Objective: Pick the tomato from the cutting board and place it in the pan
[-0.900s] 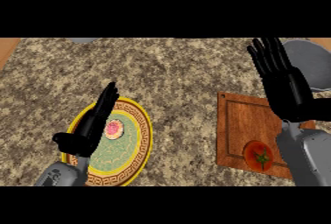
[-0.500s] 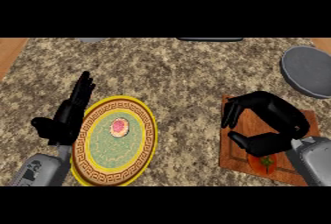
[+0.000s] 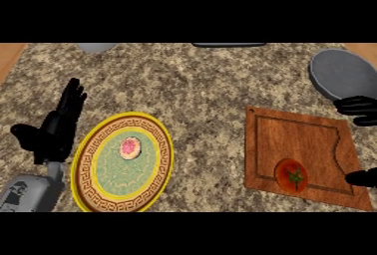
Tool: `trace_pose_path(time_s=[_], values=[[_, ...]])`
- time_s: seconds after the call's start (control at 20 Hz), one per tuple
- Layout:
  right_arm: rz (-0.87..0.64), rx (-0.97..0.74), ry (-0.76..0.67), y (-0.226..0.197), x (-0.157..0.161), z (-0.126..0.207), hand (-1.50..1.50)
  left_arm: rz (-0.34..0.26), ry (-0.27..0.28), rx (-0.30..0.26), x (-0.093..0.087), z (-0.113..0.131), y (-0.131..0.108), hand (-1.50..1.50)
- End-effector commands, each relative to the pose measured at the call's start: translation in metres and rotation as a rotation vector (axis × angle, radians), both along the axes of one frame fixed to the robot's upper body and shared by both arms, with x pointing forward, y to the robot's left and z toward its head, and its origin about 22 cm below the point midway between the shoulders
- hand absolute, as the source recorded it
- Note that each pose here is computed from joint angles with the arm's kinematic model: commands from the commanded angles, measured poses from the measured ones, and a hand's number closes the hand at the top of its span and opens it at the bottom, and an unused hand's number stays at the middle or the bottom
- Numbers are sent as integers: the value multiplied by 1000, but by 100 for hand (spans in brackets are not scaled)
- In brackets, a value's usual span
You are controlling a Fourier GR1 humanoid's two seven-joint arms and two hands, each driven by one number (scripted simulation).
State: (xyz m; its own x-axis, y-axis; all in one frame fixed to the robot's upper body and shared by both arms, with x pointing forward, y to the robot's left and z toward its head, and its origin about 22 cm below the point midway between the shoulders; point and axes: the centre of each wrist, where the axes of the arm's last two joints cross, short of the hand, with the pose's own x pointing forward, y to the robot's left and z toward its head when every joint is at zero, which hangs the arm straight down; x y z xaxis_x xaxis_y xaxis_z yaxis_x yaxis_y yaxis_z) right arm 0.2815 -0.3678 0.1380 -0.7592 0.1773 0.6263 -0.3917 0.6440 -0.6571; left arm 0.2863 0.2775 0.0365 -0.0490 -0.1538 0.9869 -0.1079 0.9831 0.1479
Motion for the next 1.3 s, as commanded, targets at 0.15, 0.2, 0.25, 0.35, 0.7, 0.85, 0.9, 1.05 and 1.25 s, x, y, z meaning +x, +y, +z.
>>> trace_pose_path(time_s=[0.15,0.2,0.25,0.35,0.7,0.85,0.9,1.05,1.25], values=[[96,-331,-185,-49,-17,78,-150,5,0,1,3,5,-3,0],[107,-391,-169,-52,-22,68,-150,6,5,-2,4,11,1,0],[87,-437,-180,-51,-22,87,-150,15,-3,11,8,13,11,0],[52,-444,-190,-55,-25,99,-150,9,10,12,1,1,16,0],[67,-485,-300,-18,-53,116,-150,4,1,5,1,-4,4,0],[70,-473,-281,-1,-49,102,-150,-5,8,19,16,13,-1,0],[114,-488,-254,-7,-65,95,-150,20,21,-1,-2,5,-1,0],[169,-519,-194,7,-61,85,-150,0,20,9,-2,8,1,0],[222,-514,-174,11,-76,73,-150,16,22,-7,8,-4,16,0]])
